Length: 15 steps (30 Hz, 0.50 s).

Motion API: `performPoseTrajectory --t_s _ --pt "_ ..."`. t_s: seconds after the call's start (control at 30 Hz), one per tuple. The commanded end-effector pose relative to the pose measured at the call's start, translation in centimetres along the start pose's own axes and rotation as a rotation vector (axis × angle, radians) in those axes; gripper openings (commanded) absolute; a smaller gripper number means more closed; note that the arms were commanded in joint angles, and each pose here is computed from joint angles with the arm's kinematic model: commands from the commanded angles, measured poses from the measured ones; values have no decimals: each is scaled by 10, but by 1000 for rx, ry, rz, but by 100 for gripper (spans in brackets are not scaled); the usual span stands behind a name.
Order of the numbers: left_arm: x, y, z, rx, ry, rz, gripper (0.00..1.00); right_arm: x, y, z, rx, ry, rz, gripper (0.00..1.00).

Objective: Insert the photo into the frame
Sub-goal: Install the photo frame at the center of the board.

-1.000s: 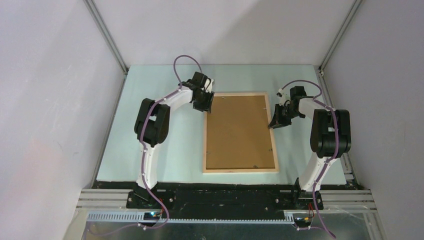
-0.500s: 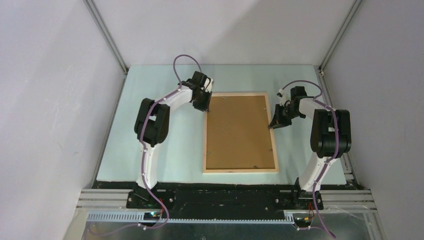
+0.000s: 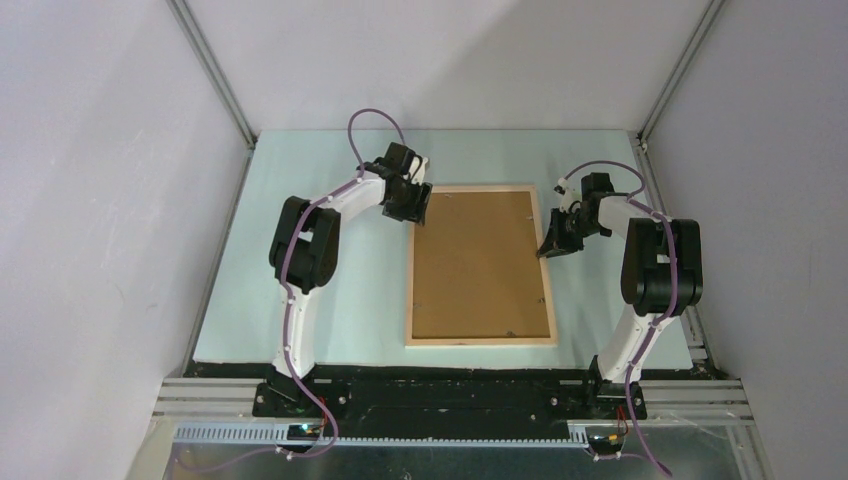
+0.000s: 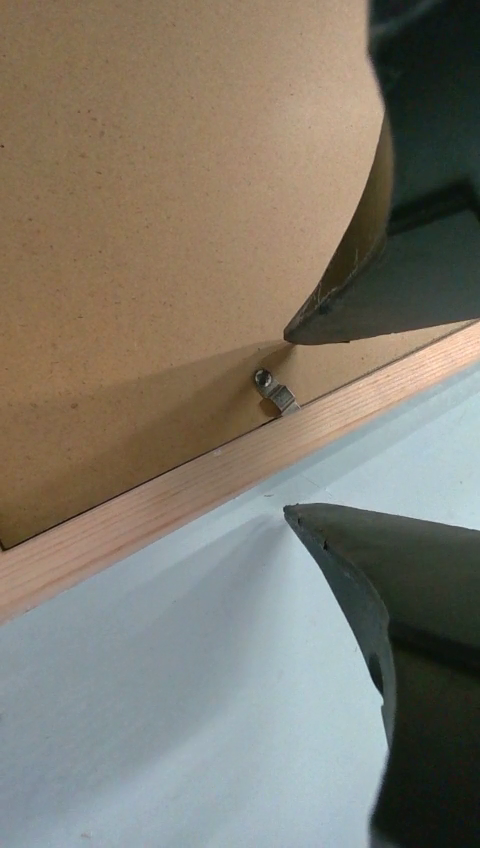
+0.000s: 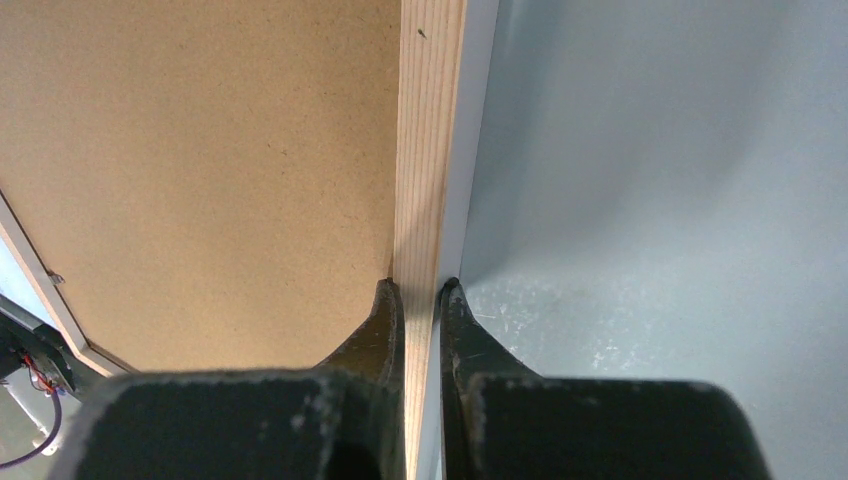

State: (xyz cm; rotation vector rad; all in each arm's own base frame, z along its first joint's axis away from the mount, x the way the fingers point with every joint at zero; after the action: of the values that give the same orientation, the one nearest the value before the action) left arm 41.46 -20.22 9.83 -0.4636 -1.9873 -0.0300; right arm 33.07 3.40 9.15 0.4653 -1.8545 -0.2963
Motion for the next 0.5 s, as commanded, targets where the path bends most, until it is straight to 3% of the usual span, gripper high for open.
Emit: performPoseTrajectory --t_s 0.0,0.2,0.47 --pt "15 -4 -19 -27 -77 -3 66 -1 8 12 -27 59 -92 0" --pt "19 -2 -18 -40 -80 -5 69 -1 7 12 -30 55 -91 0" --pt "18 6 -18 -47 -77 -14 64 0 6 12 -33 53 -91 0"
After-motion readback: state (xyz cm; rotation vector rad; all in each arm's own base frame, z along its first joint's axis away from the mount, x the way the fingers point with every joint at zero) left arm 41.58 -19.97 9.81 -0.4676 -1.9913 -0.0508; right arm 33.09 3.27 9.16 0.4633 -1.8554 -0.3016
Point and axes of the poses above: each gripper's point midway between its finger pads, its own x axis back along the fingers, its own y axis along the line the jaws close on, z = x × y, the point moved 8 cm from there along x, back along the fingers, and after that the axes turned 3 degrees about x, right-handed, at the moved point
